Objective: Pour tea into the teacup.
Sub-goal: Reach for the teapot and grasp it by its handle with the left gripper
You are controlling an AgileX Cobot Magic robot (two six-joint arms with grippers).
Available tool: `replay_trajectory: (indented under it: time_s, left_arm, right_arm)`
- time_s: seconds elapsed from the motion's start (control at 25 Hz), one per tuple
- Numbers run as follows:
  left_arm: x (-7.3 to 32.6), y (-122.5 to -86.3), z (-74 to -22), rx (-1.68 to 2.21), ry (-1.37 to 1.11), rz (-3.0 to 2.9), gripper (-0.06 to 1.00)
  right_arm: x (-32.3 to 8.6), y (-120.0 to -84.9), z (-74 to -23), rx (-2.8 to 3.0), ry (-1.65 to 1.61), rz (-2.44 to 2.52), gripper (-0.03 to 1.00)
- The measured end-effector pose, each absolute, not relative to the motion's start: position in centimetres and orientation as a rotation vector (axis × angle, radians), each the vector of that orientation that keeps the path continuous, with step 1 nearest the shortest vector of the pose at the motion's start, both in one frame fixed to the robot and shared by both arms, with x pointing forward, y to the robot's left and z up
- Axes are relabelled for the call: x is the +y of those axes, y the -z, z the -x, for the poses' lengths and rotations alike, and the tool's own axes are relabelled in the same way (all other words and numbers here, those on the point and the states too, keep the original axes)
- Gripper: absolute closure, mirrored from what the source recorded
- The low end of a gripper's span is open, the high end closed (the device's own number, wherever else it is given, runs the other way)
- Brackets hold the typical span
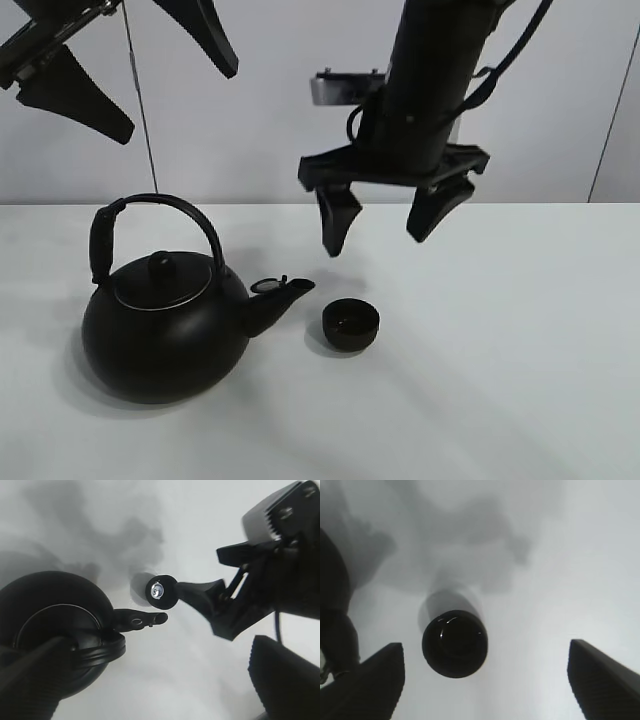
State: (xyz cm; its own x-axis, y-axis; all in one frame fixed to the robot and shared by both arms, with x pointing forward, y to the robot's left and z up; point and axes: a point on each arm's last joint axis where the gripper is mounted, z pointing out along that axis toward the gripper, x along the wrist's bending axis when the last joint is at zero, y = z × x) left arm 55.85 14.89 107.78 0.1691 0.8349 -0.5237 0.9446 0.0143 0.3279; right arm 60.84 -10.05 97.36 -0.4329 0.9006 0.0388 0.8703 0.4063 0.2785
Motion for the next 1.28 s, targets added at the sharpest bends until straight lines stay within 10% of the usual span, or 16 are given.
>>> replay_trajectory:
  time_s: [1.28]
  left_arm:
    - [14.9,-107.8,-55.9,1.683,0.229,-1.835,0.25]
  right_arm:
    - [-16.6,-104.4,-61.8,2.347,-0.662,-2.000,0.36]
